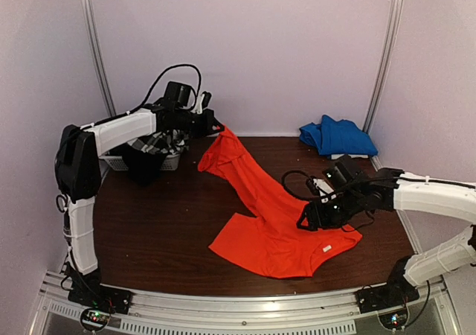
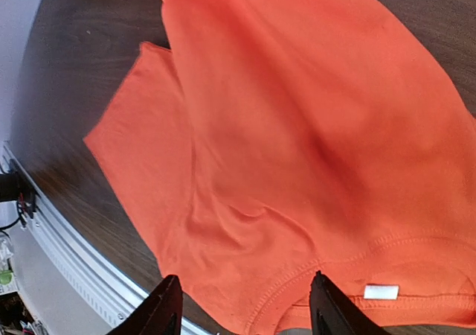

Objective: Fold and stack the mixed laundry pile
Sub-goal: Pick up the crumpled T-shirt from the center of the board.

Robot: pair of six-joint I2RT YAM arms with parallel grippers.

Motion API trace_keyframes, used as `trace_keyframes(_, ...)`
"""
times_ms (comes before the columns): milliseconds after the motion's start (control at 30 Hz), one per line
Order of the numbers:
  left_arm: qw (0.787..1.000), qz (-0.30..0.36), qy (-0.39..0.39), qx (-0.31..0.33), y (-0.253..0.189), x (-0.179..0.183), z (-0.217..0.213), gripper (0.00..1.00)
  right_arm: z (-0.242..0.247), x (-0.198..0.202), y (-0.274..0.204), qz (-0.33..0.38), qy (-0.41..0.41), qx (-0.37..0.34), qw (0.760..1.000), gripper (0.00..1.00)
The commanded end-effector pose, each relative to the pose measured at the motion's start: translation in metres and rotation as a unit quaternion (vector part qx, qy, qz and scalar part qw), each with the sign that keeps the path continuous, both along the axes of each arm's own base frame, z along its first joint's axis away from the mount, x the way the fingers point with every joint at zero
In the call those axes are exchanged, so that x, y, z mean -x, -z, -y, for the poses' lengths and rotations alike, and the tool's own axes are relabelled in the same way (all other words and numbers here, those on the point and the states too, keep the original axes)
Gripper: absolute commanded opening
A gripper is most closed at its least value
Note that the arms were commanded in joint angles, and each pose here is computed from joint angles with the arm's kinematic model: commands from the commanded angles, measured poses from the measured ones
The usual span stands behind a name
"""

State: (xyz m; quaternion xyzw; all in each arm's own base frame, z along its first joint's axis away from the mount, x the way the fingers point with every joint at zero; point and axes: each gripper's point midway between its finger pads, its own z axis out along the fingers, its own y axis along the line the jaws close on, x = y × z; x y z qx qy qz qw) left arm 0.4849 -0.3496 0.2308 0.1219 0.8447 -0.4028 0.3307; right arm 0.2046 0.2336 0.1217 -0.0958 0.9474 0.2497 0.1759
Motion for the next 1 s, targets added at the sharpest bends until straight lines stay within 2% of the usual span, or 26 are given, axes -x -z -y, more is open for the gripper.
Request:
trace_keyframes(0, 0.998, -0.017, -0.046, -0.048, 0.006, 0.007, -0.015, 0.00, 0.001, -0.018, 0.031, -0.010, -0.013, 0.075, 0.997, 0.59)
trace_keyframes(133, 0.998, 0.020, -0.030, -0.053, -0.018, 0.040, -0.034, 0.00, 0.008, -0.042, 0.071, -0.040, -0.013, 0.114, 0.993, 0.57)
trace_keyframes(300, 0.998, 0.044, 0.035, 0.004, -0.057, 0.078, -0.028, 0.00, 0.039, -0.084, 0.090, -0.043, 0.011, 0.159, 0.986, 0.55)
trace_keyframes(467, 0.999, 0.034, 0.025, -0.004, -0.064, 0.065, -0.024, 0.00, 0.090, -0.129, 0.079, -0.036, 0.053, 0.191, 0.980, 0.52)
trace_keyframes(567, 1.000, 0.006, -0.002, -0.030, -0.045, 0.049, -0.026, 0.00, 0.073, -0.141, 0.035, 0.020, 0.012, 0.192, 0.981, 0.52)
trace_keyframes(667, 0.999, -0.025, -0.013, -0.030, -0.025, 0.040, -0.028, 0.00, 0.003, -0.122, -0.012, 0.092, -0.076, 0.130, 0.984, 0.55)
trace_keyframes(733, 0.999, -0.036, -0.021, -0.031, -0.014, 0.036, -0.030, 0.00, -0.056, -0.087, -0.029, 0.118, -0.152, 0.079, 0.978, 0.56)
trace_keyframes(833, 0.998, -0.044, -0.026, -0.035, -0.003, 0.033, -0.034, 0.00, -0.107, -0.044, -0.026, 0.115, -0.214, 0.050, 0.969, 0.56)
trace_keyframes(967, 0.998, -0.050, -0.029, -0.040, 0.005, 0.032, -0.036, 0.00, -0.147, 0.004, -0.001, 0.101, -0.293, 0.063, 0.949, 0.55)
